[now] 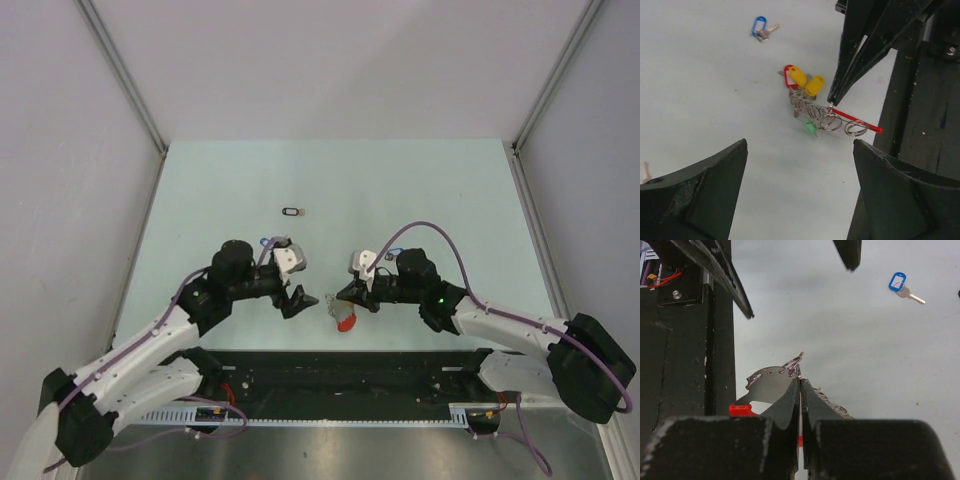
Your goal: Put the keys on the keyring
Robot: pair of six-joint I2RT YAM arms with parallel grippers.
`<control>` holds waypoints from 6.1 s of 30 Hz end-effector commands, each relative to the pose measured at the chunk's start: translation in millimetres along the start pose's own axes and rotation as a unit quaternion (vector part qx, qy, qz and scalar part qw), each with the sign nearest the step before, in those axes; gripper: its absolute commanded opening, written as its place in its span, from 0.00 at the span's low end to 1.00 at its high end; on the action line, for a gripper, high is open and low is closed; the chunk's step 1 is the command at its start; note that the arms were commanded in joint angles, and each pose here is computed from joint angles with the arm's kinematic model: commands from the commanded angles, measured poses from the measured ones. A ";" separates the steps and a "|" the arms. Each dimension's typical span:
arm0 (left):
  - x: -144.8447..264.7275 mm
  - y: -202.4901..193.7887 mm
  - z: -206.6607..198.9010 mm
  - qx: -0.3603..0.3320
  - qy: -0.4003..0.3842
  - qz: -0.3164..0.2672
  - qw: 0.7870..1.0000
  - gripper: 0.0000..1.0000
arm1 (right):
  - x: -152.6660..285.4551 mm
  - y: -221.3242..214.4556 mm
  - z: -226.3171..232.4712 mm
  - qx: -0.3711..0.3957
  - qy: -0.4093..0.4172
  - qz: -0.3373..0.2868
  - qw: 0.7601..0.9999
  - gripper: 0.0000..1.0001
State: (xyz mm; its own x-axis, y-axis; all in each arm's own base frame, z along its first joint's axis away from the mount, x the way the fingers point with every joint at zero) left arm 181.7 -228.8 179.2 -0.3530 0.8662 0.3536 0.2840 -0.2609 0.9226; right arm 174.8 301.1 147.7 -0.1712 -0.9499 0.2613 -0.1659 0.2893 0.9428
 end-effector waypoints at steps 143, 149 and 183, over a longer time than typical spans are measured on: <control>93.9 50.0 55.4 0.041 0.307 -0.148 0.939 0.94 | -50.7 -83.0 -90.1 -0.201 -0.172 0.183 0.947 0.40; 94.8 49.7 58.1 0.049 0.312 -0.149 0.937 0.94 | -49.5 -48.8 -81.4 -0.207 -0.130 0.140 0.960 0.40; 93.3 46.1 65.4 0.066 0.316 -0.142 0.936 0.94 | -100.1 -74.0 -73.0 -0.178 -0.110 0.135 0.969 0.26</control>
State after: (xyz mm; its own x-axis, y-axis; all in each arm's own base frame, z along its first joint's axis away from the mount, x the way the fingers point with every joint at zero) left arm 219.3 -130.3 229.6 -0.8749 0.4468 0.1866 0.2045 -0.0083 0.9788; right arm 256.6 355.0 53.3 -0.3168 -0.7751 0.5466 0.3032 0.4633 0.8327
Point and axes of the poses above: each gripper's point midway between its finger pads, its own x axis back along the fingers, its own z axis along the line the jaws close on, y = z × x, the point moved 1 cm from there along x, back along the fingers, and after that the axes turned 10 degrees about x, right-handed, at the moved point
